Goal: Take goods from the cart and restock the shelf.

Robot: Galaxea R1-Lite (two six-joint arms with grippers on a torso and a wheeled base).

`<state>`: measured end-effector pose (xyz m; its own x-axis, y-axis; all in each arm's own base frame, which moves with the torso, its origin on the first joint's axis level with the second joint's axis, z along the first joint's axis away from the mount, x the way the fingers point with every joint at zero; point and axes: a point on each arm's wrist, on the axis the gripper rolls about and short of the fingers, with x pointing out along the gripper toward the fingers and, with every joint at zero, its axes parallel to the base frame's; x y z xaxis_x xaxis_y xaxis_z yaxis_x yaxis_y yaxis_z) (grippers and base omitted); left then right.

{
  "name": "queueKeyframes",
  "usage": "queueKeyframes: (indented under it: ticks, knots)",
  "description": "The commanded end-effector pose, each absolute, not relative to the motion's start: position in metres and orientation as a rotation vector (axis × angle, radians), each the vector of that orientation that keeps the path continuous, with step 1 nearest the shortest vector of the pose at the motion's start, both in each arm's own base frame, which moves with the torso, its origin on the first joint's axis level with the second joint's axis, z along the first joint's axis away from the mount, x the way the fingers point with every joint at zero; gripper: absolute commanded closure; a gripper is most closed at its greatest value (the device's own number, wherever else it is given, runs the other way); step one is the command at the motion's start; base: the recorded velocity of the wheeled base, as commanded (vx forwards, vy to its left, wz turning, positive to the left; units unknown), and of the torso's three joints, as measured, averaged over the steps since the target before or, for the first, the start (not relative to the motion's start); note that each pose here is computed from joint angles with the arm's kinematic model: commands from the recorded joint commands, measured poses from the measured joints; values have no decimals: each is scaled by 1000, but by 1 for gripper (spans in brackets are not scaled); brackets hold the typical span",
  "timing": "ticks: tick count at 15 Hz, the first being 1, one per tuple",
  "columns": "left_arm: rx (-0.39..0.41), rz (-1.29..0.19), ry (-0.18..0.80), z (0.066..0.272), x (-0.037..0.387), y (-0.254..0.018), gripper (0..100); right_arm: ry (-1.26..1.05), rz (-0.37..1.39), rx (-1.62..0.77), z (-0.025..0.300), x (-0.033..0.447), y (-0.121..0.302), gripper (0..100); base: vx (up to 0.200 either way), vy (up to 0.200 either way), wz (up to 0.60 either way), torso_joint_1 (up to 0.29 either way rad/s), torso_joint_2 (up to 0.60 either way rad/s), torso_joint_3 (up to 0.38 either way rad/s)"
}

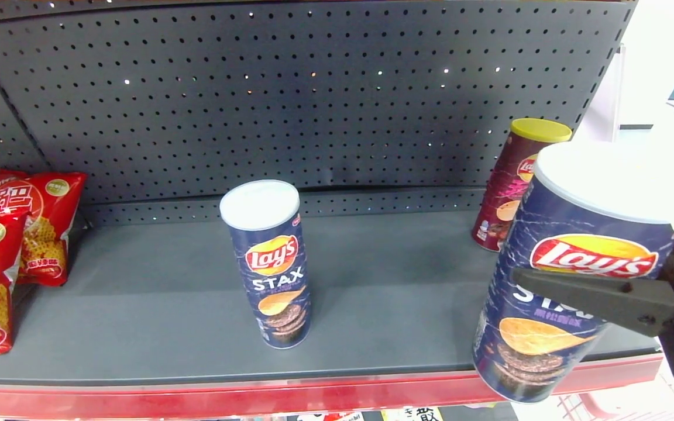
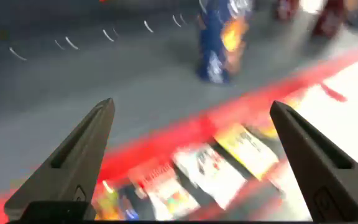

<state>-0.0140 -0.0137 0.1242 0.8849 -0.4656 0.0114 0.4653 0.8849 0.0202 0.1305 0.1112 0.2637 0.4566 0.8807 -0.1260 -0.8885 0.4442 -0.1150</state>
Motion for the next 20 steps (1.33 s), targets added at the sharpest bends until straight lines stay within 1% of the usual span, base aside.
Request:
queueKeyframes:
  ticks: [1,2,3,4,6,7,8,9,11,12,14,17,20]
  knots:
    - [24,-452,-18,95,-30,-10,0,43,1096,-173,265,130,111,100,0,0,0,0,0,0]
    - [29,-360,-23,88,-29,-8,0,46,1097,-172,264,129,110,100,0,0,0,0,0,0]
    - [24,-227,5,80,-26,-5,0,43,1097,-173,264,128,110,100,0,0,0,0,0,0]
    - [18,-144,-23,81,-24,-3,0,46,1097,-174,263,128,109,100,0,0,0,0,0,0]
    - [35,-131,-30,82,-24,-3,0,50,1097,-174,263,129,110,100,0,0,0,0,0,0]
    - [52,-76,-30,82,-24,-2,0,50,1097,-174,263,130,111,100,0,0,0,0,0,0]
    - [63,-15,0,76,-23,0,0,50,1097,-174,264,131,111,100,0,0,0,0,0,0]
    - [40,1,6,76,-23,0,0,51,1098,-174,263,130,111,100,0,0,0,0,0,0]
    - [14,-28,9,76,-23,0,0,54,1098,-174,262,130,111,100,0,0,0,0,0,0]
    - [-40,-24,7,76,-23,0,0,54,1098,-174,262,131,111,100,0,0,0,0,0,0]
    - [-35,-24,5,76,-23,0,0,50,1097,-174,265,133,113,100,0,0,0,0,0,0]
    - [-17,-26,3,76,-23,0,0,-21,1097,-168,290,143,123,100,0,0,0,0,0,0]
    - [-15,-25,5,76,-23,0,0,-63,1064,-165,309,158,135,100,0,0,0,0,0,0]
